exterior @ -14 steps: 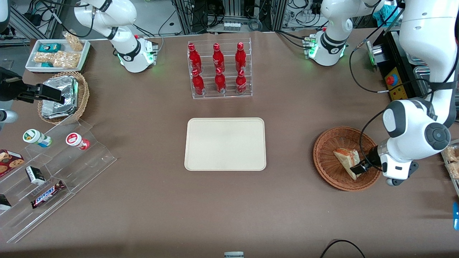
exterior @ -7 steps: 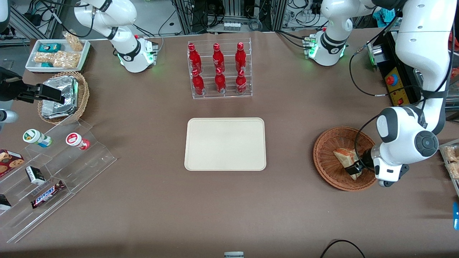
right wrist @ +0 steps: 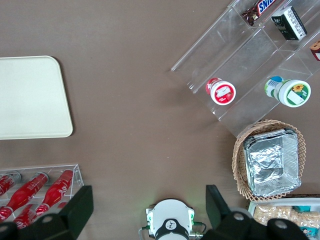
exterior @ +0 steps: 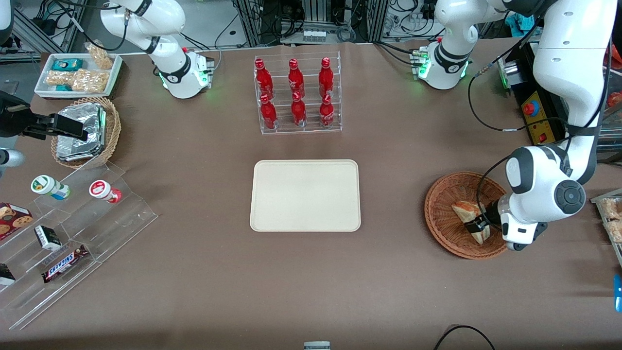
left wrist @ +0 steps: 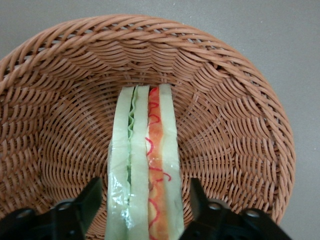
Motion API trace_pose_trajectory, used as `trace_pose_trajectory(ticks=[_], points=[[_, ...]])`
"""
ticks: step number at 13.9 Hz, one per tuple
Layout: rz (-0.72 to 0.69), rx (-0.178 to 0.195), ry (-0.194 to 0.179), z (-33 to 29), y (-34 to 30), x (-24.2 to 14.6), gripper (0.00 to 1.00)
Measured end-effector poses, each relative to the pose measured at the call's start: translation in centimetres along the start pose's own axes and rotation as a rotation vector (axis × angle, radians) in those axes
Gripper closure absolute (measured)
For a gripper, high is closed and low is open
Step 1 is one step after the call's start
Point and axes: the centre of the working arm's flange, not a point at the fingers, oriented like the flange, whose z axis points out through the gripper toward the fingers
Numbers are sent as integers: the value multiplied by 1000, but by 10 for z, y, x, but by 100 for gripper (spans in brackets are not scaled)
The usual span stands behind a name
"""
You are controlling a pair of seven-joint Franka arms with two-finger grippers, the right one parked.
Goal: Place sandwich from basket to tray
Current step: 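Lift the sandwich out of the basket and carry it toward the tray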
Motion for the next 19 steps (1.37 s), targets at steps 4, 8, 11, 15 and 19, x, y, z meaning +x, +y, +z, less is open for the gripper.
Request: trace_pose_trajectory(ticks=[4,8,11,15,19], points=[[2,-1,3,-2,1,0,65],[12,2,0,-39,7,2,73],[74,17,-11,-84,34,-28,74],[241,83,-54,-108,103,-117,74],[423,111,-66,-90,179,-217,73]])
